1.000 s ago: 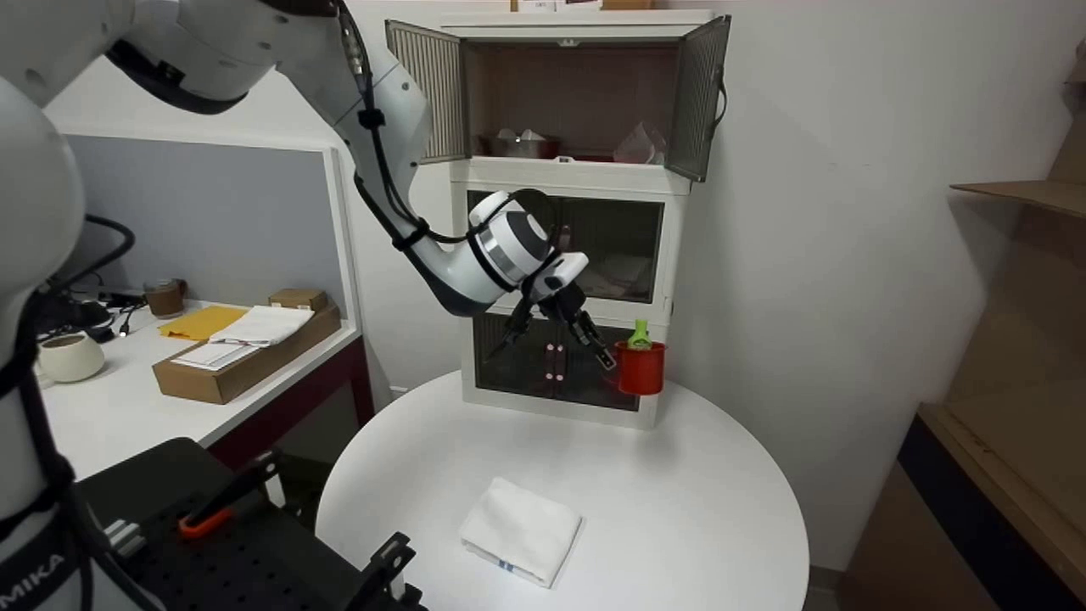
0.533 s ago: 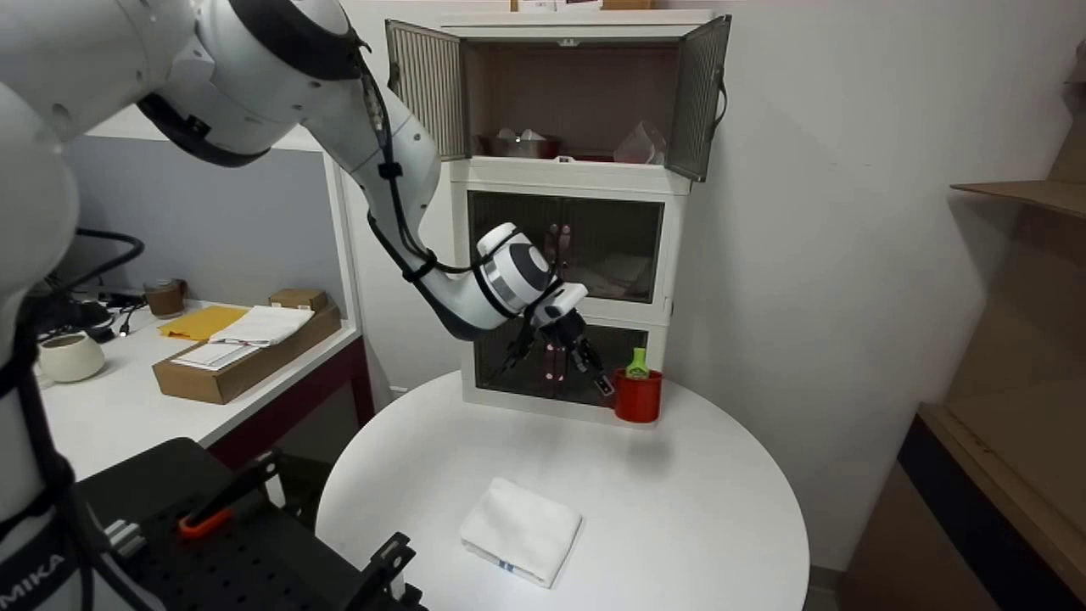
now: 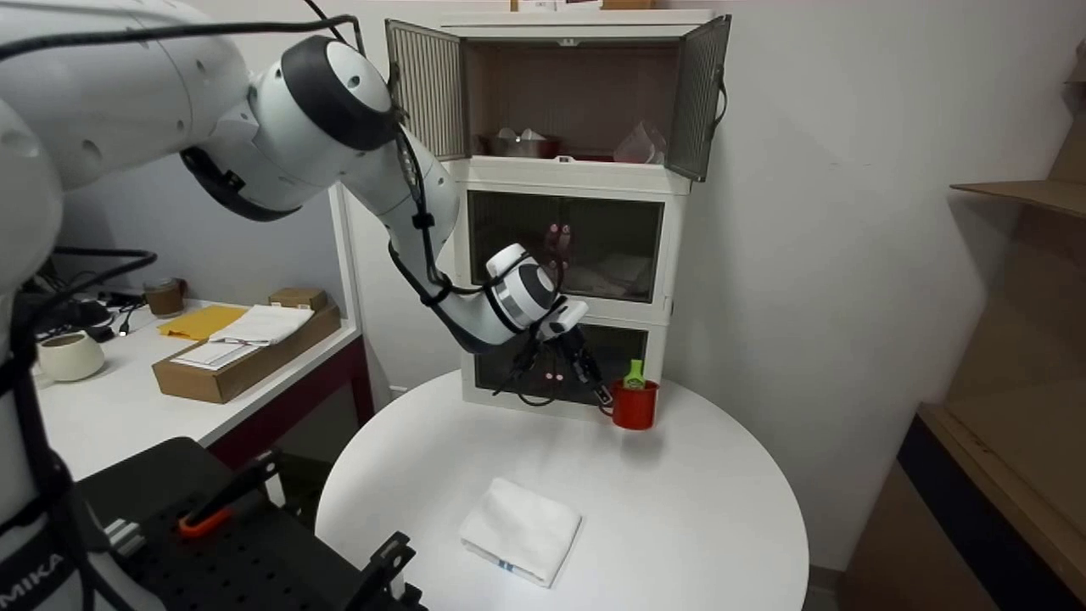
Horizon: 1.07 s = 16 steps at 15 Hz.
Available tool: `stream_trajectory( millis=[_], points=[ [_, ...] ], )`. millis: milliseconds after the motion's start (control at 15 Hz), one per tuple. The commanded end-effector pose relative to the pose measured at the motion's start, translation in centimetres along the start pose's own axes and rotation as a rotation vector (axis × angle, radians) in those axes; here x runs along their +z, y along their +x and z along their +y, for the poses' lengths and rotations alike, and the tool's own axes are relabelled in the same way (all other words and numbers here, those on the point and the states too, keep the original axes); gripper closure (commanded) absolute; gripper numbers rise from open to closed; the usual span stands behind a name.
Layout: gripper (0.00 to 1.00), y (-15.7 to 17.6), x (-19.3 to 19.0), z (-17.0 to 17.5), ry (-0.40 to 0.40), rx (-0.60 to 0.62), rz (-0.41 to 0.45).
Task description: Remove the red cup from the top cabinet
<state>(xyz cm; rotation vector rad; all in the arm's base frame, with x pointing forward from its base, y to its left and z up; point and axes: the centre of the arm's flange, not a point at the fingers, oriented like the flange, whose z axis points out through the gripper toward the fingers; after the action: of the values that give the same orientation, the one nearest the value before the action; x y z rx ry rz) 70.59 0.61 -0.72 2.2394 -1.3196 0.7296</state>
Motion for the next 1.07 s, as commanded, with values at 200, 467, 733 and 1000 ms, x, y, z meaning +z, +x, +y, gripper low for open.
stream_trajectory(
  millis=[200, 467, 733, 1000],
  points=[
    [0.96, -3.0, 2.6, -5.4, 0.047, -0.027, -0.002],
    [0.96, -5.3, 3.4, -5.6, 0.062, -0.061, -0.023],
    [0.96, -7.1, 3.7, -5.3, 0.061, -0.108, -0.036],
    [0.96, -8.5, 4.1, -5.2, 0.064, -0.137, -0.064]
  ],
)
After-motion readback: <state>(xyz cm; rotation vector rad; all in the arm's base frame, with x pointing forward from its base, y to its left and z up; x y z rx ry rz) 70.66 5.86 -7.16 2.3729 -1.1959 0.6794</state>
